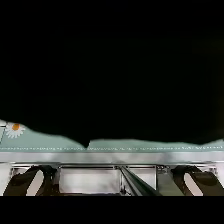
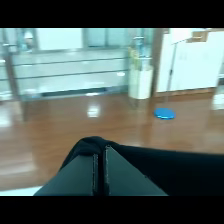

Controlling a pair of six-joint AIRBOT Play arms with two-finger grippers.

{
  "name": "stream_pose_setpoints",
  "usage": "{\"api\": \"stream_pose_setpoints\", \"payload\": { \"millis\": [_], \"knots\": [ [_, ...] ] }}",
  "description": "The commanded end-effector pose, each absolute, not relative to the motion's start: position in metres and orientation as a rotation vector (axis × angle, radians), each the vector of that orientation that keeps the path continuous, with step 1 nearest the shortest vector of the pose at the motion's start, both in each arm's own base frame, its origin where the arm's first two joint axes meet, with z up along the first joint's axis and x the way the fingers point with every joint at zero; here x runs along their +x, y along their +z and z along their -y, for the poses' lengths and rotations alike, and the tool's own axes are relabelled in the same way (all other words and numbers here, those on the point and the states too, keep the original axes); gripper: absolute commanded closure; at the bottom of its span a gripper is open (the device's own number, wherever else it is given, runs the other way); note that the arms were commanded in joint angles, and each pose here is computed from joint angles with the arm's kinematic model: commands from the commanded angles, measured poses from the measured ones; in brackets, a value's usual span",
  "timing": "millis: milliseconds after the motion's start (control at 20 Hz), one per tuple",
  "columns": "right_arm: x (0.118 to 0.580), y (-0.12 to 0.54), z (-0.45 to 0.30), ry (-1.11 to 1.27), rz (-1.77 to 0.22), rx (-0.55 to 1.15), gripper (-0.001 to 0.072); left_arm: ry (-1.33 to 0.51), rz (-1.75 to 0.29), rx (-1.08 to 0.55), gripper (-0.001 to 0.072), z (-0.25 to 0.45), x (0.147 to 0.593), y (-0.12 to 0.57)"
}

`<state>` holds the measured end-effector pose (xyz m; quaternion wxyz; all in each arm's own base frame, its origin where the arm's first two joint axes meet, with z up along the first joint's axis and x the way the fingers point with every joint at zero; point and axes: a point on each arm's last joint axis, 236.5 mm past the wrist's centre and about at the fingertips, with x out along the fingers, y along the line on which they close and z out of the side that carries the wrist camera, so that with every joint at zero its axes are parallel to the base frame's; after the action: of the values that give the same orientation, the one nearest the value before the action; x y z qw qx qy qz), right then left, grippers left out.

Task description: Fold the shirts.

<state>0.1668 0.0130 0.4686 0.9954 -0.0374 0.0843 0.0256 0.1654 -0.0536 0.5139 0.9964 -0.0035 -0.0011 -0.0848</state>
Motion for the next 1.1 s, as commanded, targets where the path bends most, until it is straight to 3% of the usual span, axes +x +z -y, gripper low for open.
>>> {"api": "stream_pose_setpoints", "payload": {
  "millis": [0, 150, 300, 650, 850, 1050],
  "knots": [
    [0.161, 0.435, 0.012, -0.026, -0.272, -0.071, 0.0688, -0.065, -0.116, -0.024, 0.0691, 0.022, 0.145, 0.477],
    [0.202, 0.387, 0.005, -0.009, -0.417, -0.043, 0.069, -0.048, -0.249, -0.061, 0.0691, 0.017, 0.179, 0.437],
    [0.265, 0.326, -0.025, 0.1, -0.57, -0.011, 0.069, -0.032, -0.398, -0.128, 0.0692, 0.012, 0.242, 0.381],
    [0.437, 0.151, -0.043, 0.131, -0.916, 0.002, 0.0691, -0.039, -0.756, -0.271, 0.0691, 0.012, 0.44, 0.191],
    [0.516, 0.065, -0.037, 0.149, -1.002, 0.276, 0.069, -0.025, -0.871, -0.342, 0.0691, 0.012, 0.527, 0.09],
    [0.561, 0.024, -0.027, 0.182, -1.054, 0.413, 0.0689, -0.028, -0.983, -0.379, 0.0691, 0.015, 0.568, 0.02]
  ]
}}
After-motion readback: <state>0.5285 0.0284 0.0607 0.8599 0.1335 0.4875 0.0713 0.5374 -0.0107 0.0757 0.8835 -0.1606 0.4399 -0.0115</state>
